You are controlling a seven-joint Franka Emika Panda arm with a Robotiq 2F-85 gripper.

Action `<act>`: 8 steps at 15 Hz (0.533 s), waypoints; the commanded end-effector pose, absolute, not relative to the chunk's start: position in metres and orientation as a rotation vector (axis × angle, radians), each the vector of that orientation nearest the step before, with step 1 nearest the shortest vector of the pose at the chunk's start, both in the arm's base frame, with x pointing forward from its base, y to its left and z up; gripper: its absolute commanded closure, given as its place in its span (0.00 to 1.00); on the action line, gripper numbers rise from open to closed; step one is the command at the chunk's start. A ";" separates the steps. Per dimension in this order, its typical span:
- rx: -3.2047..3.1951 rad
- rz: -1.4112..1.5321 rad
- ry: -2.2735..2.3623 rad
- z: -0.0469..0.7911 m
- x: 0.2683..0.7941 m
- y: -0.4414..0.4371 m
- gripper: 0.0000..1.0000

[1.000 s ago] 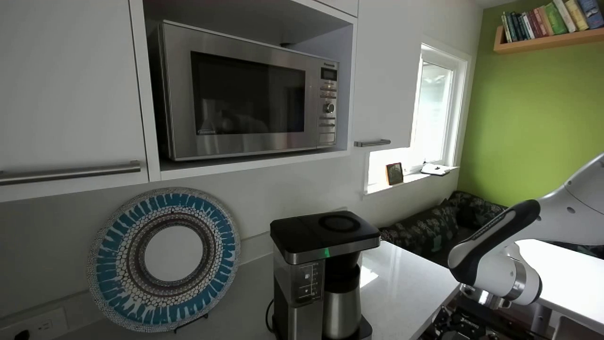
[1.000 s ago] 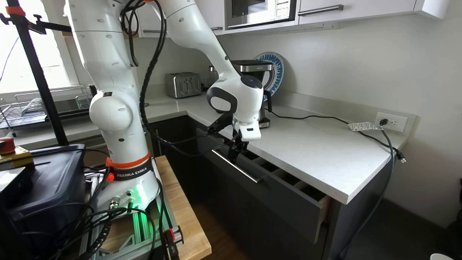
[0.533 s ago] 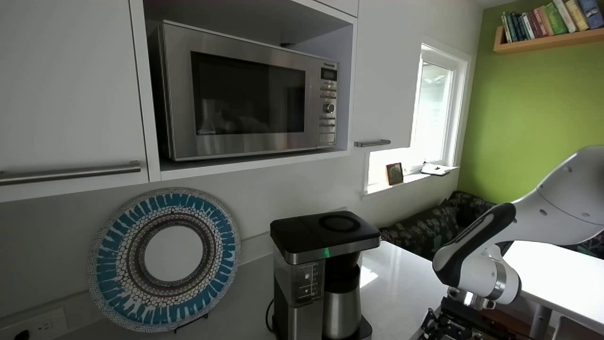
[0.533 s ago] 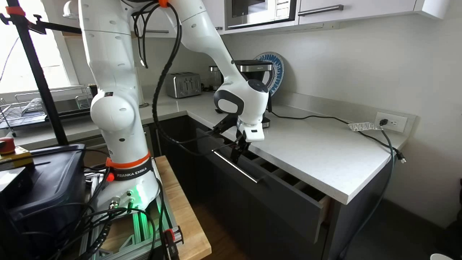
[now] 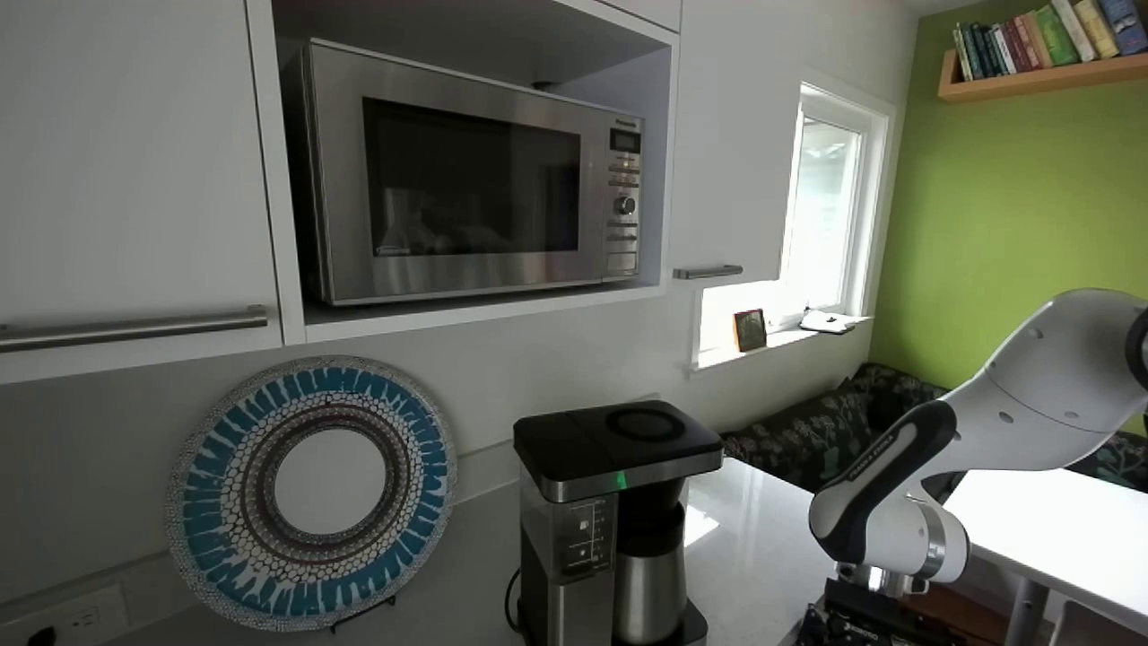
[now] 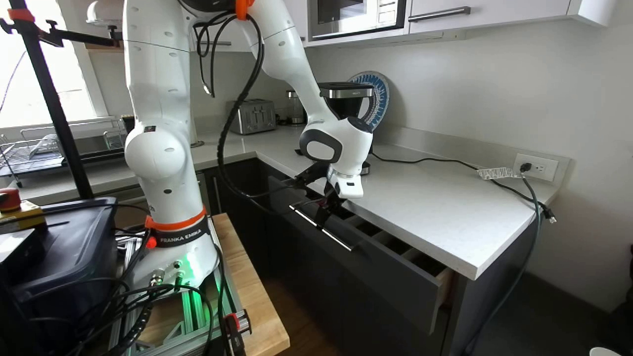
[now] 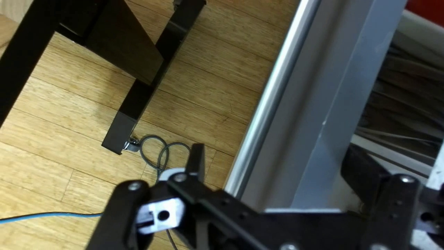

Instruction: Open the top right drawer, remove the spoon from the drawer and put it on the counter

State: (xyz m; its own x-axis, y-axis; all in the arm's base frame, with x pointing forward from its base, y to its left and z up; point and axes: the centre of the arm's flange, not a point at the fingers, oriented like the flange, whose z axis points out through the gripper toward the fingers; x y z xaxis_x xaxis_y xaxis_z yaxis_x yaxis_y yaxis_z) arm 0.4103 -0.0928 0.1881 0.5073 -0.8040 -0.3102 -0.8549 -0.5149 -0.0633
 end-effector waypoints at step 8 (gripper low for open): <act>-2.636 0.662 1.415 0.175 0.378 -0.084 0.00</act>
